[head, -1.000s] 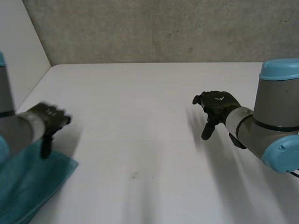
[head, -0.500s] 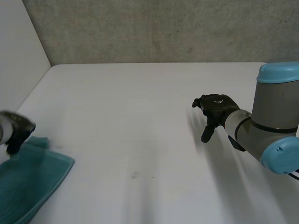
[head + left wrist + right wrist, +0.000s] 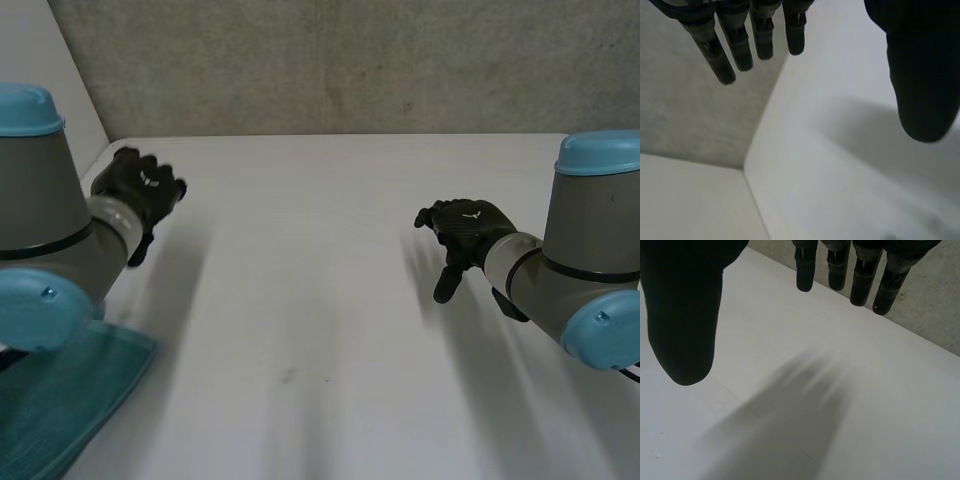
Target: Fold the laundry
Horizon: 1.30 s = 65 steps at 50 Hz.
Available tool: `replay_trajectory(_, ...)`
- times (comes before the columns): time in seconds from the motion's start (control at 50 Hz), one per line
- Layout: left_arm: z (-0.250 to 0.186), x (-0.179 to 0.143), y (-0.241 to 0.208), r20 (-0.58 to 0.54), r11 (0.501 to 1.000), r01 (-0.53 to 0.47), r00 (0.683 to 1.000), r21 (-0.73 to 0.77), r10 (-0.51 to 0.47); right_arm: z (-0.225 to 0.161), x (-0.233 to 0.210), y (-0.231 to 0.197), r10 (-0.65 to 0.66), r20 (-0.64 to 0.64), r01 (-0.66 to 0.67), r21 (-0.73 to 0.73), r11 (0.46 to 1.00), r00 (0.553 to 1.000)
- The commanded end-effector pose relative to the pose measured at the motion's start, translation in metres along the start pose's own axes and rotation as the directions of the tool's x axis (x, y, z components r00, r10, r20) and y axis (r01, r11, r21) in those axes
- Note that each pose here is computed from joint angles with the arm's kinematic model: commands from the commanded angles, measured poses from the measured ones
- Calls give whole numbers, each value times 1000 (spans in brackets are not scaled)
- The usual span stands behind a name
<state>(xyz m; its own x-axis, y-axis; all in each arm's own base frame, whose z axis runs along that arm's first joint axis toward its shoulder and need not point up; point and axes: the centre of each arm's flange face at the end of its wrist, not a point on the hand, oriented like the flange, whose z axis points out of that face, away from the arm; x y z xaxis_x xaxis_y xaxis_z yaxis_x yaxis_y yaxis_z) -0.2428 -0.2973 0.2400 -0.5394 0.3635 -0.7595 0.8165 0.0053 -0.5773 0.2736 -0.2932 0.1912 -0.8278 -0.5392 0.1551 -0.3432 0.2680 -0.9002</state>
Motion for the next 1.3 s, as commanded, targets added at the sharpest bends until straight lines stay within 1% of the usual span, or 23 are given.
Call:
replay_trajectory(0.02, -8, -18, 64, -90, 961, -10, 996, -278, -16, 0, -4, 2, -2, 11, 2, -5, 1000, 1000)
replay_trajectory(0.06, -12, -25, 82, -111, 935, 5, 993, -354, -48, -1, -5, 2, -4, 11, 4, -5, 1000, 1000)
replay_trajectory(0.14, -10, -35, 104, -96, 905, 36, 992, -424, -84, -1, -5, 3, -4, 11, 4, -8, 1000, 1000)
replay_trajectory(0.28, -7, -41, 122, -74, 879, 67, 991, -472, -116, -1, -5, 3, -4, 13, 4, -9, 1000, 1000)
replay_trajectory(0.48, -10, -29, 127, -129, 877, 72, 980, -475, -150, -1, -5, 4, -3, 12, 3, -12, 1000, 1000)
replay_trajectory(0.72, -7, -26, 124, -116, 894, 71, 984, -442, -135, 0, -5, 4, -5, 12, 5, -11, 1000, 1000)
replay_trajectory(0.76, -3, -27, 119, -108, 912, 72, 986, -404, -126, -1, -5, 5, -5, 12, 5, -12, 1000, 1000)
replay_trajectory(0.78, -3, -27, 119, -108, 912, 72, 986, -404, -126, 0, -5, 4, -5, 12, 5, -11, 1000, 1000)
replay_trajectory(0.84, 10, -28, 90, -91, 975, 68, 992, -214, -89, 0, -5, 4, -5, 11, 5, -11, 1000, 1000)
replay_trajectory(0.88, 15, -30, 76, -71, 989, 62, 995, -137, -72, 0, -5, 4, -5, 11, 5, -11, 1000, 1000)
replay_trajectory(0.9, 18, -31, 69, -55, 994, 58, 996, -96, -64, 0, -5, 4, -5, 11, 5, -11, 1000, 1000)
replay_trajectory(0.92, 18, -31, 68, -55, 994, 58, 996, -96, -64, 0, -5, 4, -5, 11, 5, -11, 1000, 1000)
replay_trajectory(0.98, 34, -41, 19, 65, 993, 24, 997, 116, -32, 0, -4, 4, -4, 9, 4, -11, 1000, 1000)
replay_trajectory(1.0, 34, -42, 19, 66, 993, 24, 997, 117, -32, 0, -4, 4, -3, 9, 3, -11, 1000, 1000)
replay_trajectory(1.02, 36, -44, -1, 123, 982, 11, 992, 190, -35, 0, -3, 4, -3, 6, 3, -12, 1000, 1000)
replay_trajectory(1.04, 37, -44, -2, 132, 981, 9, 991, 193, -35, 0, -3, 4, -3, 6, 3, -10, 1000, 1000)
replay_trajectory(1.14, 34, -33, 7, 93, 988, 9, 995, 151, -23, 1, 0, 3, 0, 0, 0, -8, 1000, 1000)
replay_trajectory(1.16, 31, -27, 12, 65, 992, 12, 998, 127, -20, 1, 0, 3, -1, 1, 1, -6, 1000, 1000)
replay_trajectory(1.18, 26, -19, 24, 12, 997, 20, 1000, 70, -21, 1, 0, 3, -1, 1, 1, -6, 1000, 1000)
replay_trajectory(1.2, 24, -17, 28, -5, 999, 22, 1000, 47, -22, 1, 1, 2, 0, -1, 0, -5, 1000, 1000)
replay_trajectory(1.24, 20, -17, 38, -33, 1000, 29, 999, -4, -29, 1, 0, 3, -1, 3, 1, -6, 1000, 1000)
replay_trajectory(1.26, 16, -21, 48, -52, 997, 43, 998, -60, -46, 0, -1, 3, -2, 5, 2, -5, 1000, 1000)
replay_trajectory(1.3, 12, -23, 60, -73, 991, 57, 995, -120, -66, 0, -3, 3, -4, 8, 4, -7, 1000, 1000)
